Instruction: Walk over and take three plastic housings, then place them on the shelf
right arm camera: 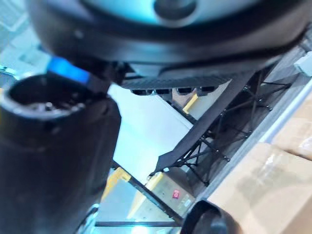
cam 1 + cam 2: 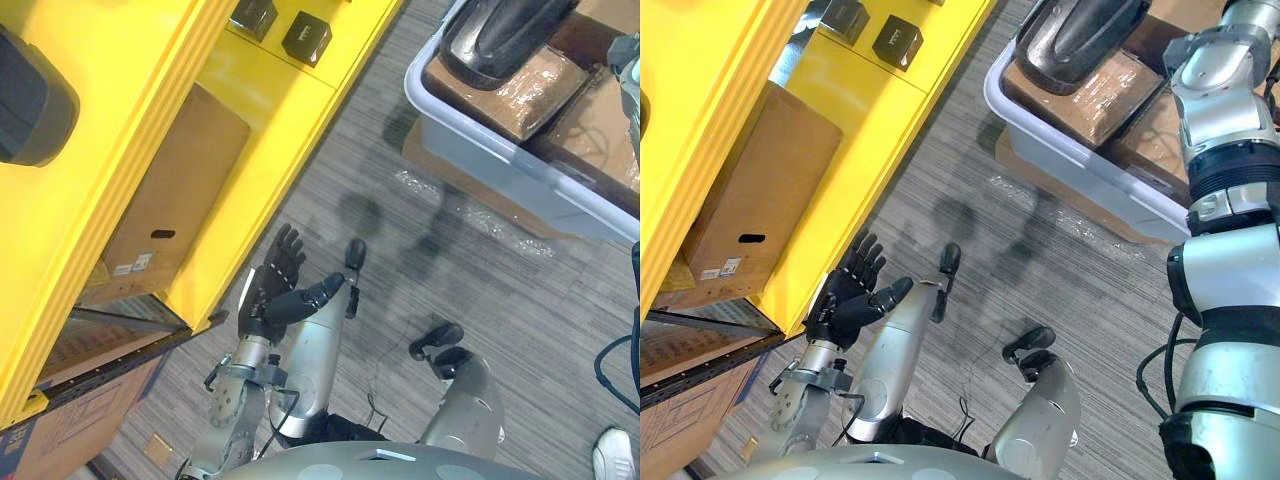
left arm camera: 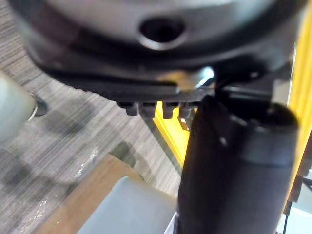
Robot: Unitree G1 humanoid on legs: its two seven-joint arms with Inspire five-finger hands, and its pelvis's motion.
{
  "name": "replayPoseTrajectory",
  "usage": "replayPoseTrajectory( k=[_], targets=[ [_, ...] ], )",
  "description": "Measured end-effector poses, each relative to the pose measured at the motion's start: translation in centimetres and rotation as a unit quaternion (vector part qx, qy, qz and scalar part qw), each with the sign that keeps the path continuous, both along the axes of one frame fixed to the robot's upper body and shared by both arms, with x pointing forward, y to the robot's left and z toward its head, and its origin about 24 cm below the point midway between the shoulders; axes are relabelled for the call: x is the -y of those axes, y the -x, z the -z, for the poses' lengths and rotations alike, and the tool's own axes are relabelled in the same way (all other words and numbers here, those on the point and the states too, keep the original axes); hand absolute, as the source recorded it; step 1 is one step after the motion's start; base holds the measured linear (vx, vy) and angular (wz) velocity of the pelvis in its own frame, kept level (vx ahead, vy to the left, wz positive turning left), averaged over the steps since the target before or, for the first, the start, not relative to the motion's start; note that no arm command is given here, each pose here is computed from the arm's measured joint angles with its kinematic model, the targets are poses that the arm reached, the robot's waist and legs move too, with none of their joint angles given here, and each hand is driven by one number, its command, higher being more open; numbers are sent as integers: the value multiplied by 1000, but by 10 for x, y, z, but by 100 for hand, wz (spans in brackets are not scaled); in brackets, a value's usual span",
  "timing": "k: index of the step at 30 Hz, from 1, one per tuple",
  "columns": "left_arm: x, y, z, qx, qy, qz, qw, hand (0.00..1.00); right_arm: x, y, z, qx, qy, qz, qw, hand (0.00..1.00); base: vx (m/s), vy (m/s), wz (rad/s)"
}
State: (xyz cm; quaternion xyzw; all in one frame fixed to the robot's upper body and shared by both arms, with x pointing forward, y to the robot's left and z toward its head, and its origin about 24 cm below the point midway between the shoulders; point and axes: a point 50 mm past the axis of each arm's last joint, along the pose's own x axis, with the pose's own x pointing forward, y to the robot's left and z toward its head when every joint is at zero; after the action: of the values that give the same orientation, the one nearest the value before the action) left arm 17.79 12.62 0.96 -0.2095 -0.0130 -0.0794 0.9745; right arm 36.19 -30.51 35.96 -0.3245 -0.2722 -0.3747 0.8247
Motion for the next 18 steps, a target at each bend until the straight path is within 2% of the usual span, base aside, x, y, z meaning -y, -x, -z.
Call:
replayPoseTrajectory(
  k=[7, 14, 18],
  targets=[
    [2, 0, 1, -4, -1, 7, 1000, 100, -29, -12, 3, -40, 40, -136, 989, 100, 30, -16, 10],
    [9, 3, 10, -29, -5, 24, 999, 100, -41, -22, 15, -92, 47, -181, 978, 100, 23, -16, 17],
    [9, 3, 10, -29, -5, 24, 999, 100, -38, -28, 29, -139, 31, -167, 976, 100, 19, -10, 14]
  ],
)
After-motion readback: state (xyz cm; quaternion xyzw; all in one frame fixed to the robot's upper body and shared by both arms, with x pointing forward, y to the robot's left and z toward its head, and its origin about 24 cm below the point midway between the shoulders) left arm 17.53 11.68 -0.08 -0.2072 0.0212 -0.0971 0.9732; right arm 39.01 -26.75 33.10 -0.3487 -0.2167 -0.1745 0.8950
